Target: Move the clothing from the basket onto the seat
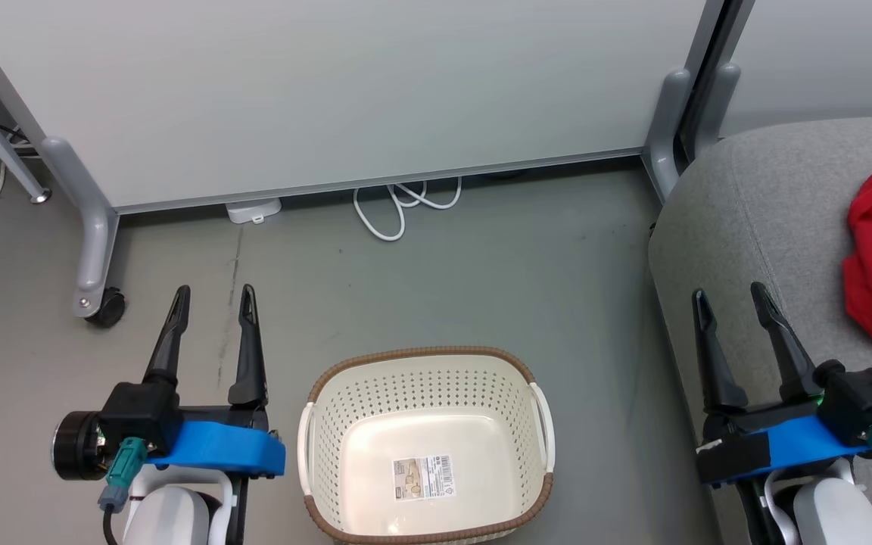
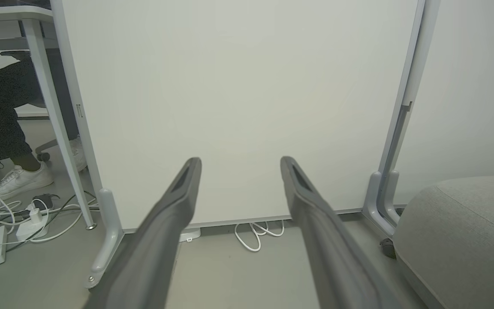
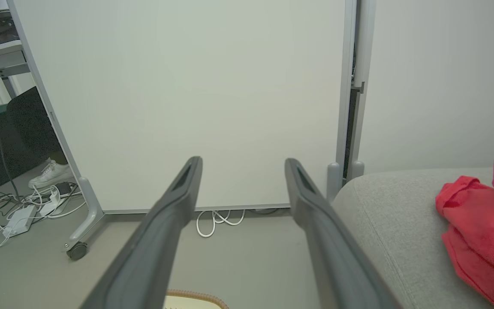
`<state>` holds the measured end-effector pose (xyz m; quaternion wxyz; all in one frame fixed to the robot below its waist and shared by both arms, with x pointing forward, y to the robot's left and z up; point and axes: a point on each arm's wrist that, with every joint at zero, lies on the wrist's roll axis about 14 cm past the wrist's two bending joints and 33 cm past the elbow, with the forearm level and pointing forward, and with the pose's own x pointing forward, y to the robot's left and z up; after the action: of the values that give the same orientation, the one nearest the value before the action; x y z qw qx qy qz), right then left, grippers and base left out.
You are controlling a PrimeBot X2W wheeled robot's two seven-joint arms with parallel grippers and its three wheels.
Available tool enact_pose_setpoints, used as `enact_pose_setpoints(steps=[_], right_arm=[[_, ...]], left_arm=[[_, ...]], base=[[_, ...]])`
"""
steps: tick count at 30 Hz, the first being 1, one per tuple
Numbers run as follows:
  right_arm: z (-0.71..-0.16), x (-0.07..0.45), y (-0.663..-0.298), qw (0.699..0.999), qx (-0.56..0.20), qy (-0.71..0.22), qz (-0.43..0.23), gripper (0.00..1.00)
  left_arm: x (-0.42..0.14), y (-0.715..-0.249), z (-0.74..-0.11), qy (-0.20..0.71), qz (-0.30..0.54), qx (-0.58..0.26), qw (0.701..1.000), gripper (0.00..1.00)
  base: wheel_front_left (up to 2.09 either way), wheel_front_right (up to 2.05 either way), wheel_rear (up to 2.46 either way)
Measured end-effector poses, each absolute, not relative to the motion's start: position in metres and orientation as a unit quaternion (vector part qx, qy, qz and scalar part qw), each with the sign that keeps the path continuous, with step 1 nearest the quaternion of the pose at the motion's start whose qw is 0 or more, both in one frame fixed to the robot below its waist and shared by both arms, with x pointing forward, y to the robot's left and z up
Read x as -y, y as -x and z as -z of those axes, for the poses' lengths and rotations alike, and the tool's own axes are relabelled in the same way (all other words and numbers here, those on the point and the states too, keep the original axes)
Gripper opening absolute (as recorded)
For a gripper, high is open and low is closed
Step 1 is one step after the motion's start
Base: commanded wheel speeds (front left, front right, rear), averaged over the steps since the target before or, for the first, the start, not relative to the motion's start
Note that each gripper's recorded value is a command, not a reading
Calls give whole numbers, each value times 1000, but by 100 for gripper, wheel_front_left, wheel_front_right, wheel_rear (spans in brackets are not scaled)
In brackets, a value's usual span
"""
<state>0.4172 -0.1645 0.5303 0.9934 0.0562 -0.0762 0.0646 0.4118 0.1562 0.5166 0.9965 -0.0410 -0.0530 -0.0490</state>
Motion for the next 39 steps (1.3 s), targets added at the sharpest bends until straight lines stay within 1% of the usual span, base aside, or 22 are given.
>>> enact_pose_setpoints(steps=[10,23,24,29,39], right_arm=[[-519,162,-407,994,61,-67,-63,100],[-515,155,-405,993,54,-75,-69,100],[-514,155,-405,993,52,-75,-69,0],[-495,155,-399,995,22,-77,-66,0],[-489,166,-398,984,0,-174,-37,0]], left_arm=[[-168,-396,-510,41,33,44,998,100],[-168,-391,-507,44,30,39,998,100],[-168,-391,-506,44,30,37,998,0],[-168,-379,-479,47,26,-6,999,0],[-179,-378,-472,150,-4,-30,988,0]], base=[[0,0,0],[0,0,0],[0,0,0],[0,0,0],[0,0,0]])
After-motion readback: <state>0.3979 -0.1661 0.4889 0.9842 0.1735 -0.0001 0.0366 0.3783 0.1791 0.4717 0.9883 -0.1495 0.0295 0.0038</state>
